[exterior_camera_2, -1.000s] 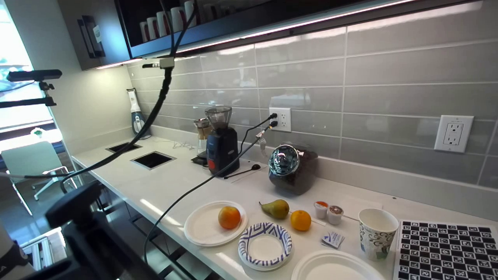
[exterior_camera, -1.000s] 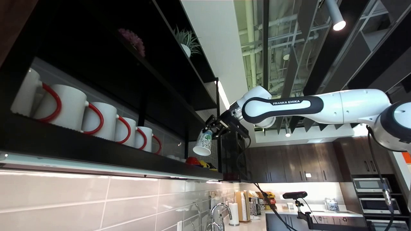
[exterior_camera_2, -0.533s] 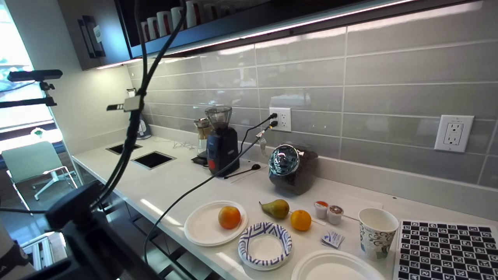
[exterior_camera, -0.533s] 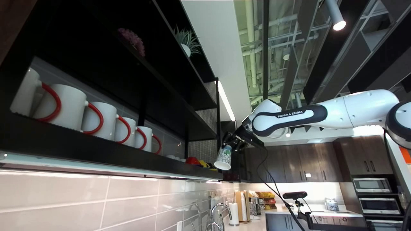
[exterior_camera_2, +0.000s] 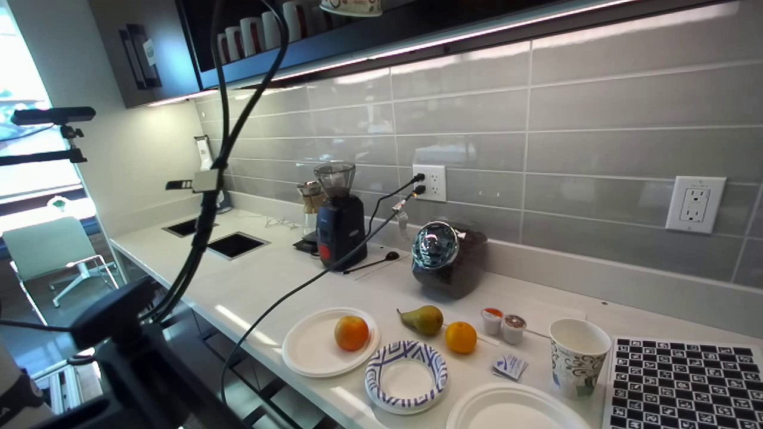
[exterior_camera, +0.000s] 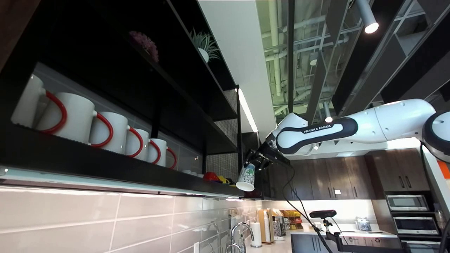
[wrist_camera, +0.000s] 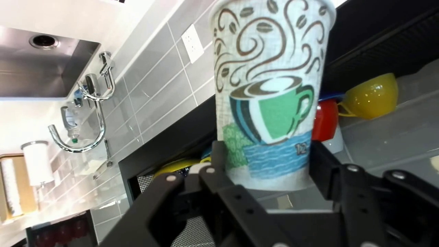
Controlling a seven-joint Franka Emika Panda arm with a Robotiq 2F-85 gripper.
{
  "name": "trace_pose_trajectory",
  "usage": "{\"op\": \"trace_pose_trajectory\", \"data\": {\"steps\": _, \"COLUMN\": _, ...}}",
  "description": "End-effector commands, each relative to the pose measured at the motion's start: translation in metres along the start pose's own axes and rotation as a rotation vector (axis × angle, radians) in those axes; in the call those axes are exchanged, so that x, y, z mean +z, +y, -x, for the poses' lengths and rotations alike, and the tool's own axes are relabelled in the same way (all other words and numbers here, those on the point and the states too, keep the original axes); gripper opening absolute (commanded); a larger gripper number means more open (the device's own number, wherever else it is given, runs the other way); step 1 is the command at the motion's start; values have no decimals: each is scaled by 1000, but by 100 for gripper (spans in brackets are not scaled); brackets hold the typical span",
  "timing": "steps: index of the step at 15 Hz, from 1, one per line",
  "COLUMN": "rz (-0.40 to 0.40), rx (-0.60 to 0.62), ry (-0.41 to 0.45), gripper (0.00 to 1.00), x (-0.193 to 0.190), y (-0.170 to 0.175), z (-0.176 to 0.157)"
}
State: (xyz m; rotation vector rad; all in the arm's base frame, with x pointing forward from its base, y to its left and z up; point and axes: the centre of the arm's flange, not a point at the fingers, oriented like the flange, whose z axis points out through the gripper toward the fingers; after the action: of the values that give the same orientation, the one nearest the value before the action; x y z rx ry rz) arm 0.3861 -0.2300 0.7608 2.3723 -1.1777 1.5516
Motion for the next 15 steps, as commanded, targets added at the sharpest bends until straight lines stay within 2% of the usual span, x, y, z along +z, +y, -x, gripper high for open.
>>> {"op": "trace_pose_trajectory", "data": {"steps": 1, "rz": 87, "rx": -60, "ry": -105, "gripper": 37, "x": 50, "y": -7, "z": 21}}
{"op": "trace_pose_trajectory", "data": {"steps": 4, "rz": 89, "rx": -117, "ry": -298, "gripper": 37, "x": 115, "y": -9, "z": 62}}
{"op": "trace_pose_trajectory", "data": {"steps": 7, "rz": 105, "rx": -220, "ry": -412, "gripper": 37, "x": 163, "y": -20, "z": 107}}
{"op": "trace_pose_trajectory", "data": {"steps": 12, "rz": 69, "rx": -393, "ry": -496, "gripper": 37, "x": 223, "y": -37, "z": 176}}
{"op": "trace_pose_trajectory", "data": {"steps": 15, "rz": 12, "rx": -405, "ry": -479, "gripper": 37, "x": 243, "y": -44, "z": 207}}
